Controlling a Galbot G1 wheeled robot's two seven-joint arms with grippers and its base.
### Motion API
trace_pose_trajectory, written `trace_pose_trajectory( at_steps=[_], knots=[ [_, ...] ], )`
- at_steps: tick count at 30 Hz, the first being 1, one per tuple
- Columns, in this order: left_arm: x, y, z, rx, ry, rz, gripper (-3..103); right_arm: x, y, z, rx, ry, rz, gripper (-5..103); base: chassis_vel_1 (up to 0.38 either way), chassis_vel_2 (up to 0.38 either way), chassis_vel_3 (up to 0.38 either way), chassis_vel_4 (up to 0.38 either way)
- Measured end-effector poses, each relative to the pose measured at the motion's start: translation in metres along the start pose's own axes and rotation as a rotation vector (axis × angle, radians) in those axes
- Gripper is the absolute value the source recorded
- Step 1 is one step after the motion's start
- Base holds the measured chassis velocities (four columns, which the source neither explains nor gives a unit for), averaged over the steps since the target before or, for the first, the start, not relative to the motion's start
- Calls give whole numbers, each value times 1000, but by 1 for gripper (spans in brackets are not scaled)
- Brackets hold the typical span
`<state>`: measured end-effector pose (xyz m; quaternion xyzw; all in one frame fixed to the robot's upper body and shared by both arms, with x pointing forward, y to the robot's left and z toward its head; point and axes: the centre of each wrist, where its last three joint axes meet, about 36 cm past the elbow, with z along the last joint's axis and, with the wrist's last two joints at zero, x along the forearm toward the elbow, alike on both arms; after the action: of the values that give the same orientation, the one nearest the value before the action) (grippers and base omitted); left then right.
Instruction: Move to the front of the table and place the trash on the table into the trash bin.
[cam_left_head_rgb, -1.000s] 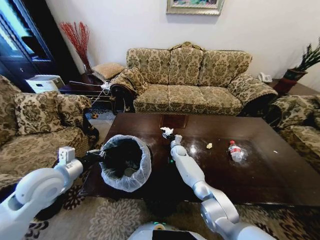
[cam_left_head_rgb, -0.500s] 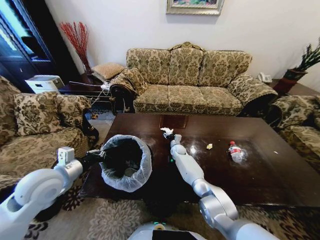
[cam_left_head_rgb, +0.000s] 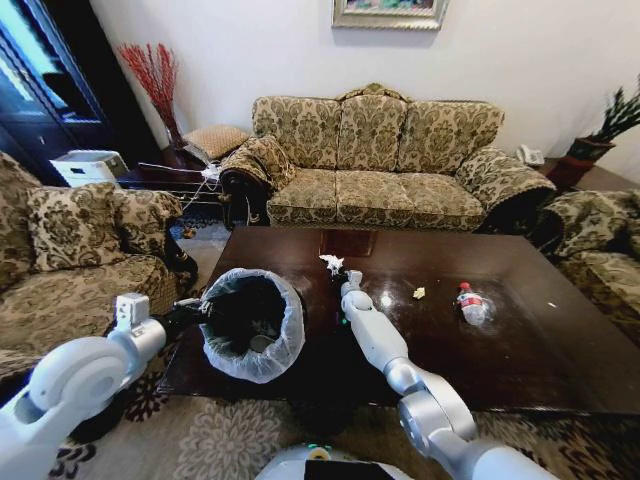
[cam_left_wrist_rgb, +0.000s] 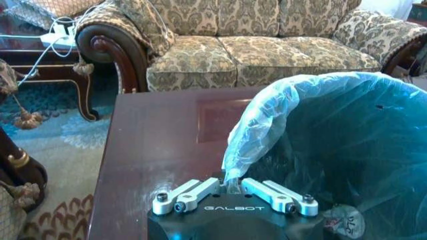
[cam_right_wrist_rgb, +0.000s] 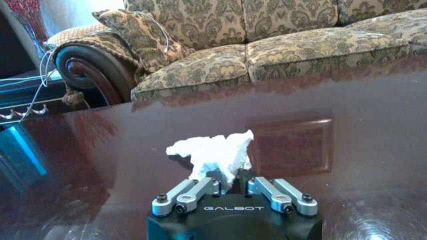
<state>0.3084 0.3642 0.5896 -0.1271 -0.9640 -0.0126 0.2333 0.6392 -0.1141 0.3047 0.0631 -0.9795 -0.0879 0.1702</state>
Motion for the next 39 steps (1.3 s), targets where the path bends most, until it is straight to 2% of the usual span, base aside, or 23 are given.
trace_pose_trajectory(
  at_steps=[2,6,12,16,18,19,22,23,25,27,28,31,32,35,36,38,39],
  knots=[
    [0,0,0,0,0,0,0,0,-1,1,0,1,1,14,0,0,0,0],
    [0,0,-1,-4,1,0,0,4,-4,3,-1,-2,3,1,0,0,0,0],
    [-1,1,-4,-8,1,4,0,14,-9,2,-8,-20,3,0,0,0,0,0],
    [-3,5,-7,-21,9,-4,0,31,-11,-4,-20,-70,-8,0,0,0,0,0],
    [-6,11,-9,-31,17,-13,0,53,-6,-24,-25,-170,-42,0,0,0,0,0],
    [-6,11,-9,-31,17,-13,0,53,-6,-24,-25,-170,-42,0,0,0,0,0],
    [-11,19,-11,-35,30,-38,0,99,3,-56,-15,-362,-120,0,0,0,0,0],
    [-11,19,-11,-35,30,-38,0,99,3,-56,-15,-362,-120,0,0,0,0,0],
    [-12,23,-12,-32,39,-50,0,142,10,-78,-3,-477,-193,0,0,0,0,0],
    [-13,29,-15,-35,45,-63,0,180,15,-89,5,-547,-268,0,0,0,0,0],
    [-13,29,-15,-35,45,-63,0,180,15,-89,5,-547,-268,0,0,0,0,0],
    [-18,41,-21,-45,64,-90,0,253,24,-104,-1,-627,-429,0,0,0,0,0],
    [-18,41,-21,-45,64,-90,0,253,24,-104,-1,-627,-429,0,0,0,0,0],
    [-22,51,-25,-45,78,-106,0,303,31,-104,9,-648,-582,0,0,0,0,0],
    [-22,51,-25,-45,78,-106,0,303,31,-104,9,-648,-582,0,0,0,0,0],
    [-23,53,-26,-38,83,-114,0,328,40,-100,14,-648,-669,0,0,0,0,0],
    [-23,53,-26,-38,83,-114,0,328,40,-100,14,-648,-669,0,0,0,0,0]
  ],
)
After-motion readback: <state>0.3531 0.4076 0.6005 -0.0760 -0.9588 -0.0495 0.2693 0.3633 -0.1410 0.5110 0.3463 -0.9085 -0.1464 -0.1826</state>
